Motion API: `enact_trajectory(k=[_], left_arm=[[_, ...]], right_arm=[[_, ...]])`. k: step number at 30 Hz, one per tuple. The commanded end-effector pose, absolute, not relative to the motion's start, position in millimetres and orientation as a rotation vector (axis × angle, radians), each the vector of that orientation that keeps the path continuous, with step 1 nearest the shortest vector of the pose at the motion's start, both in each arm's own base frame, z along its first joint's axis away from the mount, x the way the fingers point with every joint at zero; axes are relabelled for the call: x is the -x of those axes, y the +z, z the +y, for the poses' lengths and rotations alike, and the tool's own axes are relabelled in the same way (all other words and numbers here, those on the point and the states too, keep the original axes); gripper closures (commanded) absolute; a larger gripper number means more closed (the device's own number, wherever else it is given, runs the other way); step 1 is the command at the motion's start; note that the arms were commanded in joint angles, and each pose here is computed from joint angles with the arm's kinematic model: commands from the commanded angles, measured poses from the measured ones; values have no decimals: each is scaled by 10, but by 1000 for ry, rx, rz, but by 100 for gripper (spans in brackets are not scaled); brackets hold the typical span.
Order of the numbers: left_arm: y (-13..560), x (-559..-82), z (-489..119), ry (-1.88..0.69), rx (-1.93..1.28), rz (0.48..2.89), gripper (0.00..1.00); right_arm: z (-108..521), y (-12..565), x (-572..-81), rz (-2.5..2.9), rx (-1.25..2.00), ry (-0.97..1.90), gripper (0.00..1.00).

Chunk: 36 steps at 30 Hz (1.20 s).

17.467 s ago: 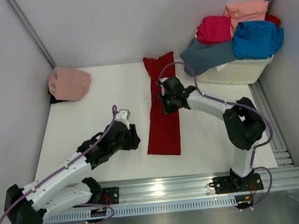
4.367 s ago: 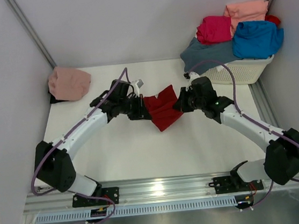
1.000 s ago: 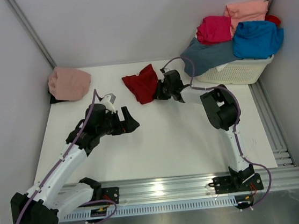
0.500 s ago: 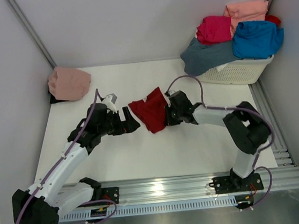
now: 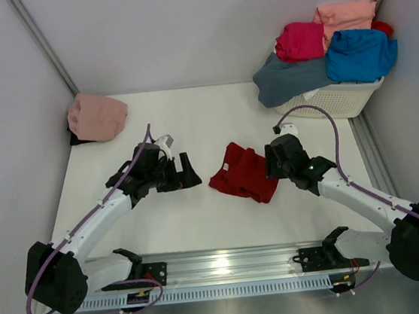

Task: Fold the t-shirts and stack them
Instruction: Smooth out wrinkles on the folded tshirt

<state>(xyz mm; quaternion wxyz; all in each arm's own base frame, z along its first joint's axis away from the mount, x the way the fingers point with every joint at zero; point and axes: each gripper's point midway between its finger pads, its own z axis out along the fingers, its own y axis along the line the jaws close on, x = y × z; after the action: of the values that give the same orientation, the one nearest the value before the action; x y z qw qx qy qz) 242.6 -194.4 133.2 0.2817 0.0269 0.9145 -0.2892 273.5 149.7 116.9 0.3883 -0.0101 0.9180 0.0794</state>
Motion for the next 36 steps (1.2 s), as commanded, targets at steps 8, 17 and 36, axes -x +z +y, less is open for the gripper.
enact_trajectory(k=[8, 17, 36], left_arm=[[1498, -2402, -2140, -852, -138, 2411, 1], [1444, -2370, -2117, -849, -113, 2419, 1], [1411, -2267, -2078, -848, -101, 2408, 1]], right_arm=[[1828, 1549, -3105, 2187, -6, 300, 40], [2337, 1297, -3407, 2210, 71, 401, 47], [2858, 858, -3821, 2305, 185, 365, 100]])
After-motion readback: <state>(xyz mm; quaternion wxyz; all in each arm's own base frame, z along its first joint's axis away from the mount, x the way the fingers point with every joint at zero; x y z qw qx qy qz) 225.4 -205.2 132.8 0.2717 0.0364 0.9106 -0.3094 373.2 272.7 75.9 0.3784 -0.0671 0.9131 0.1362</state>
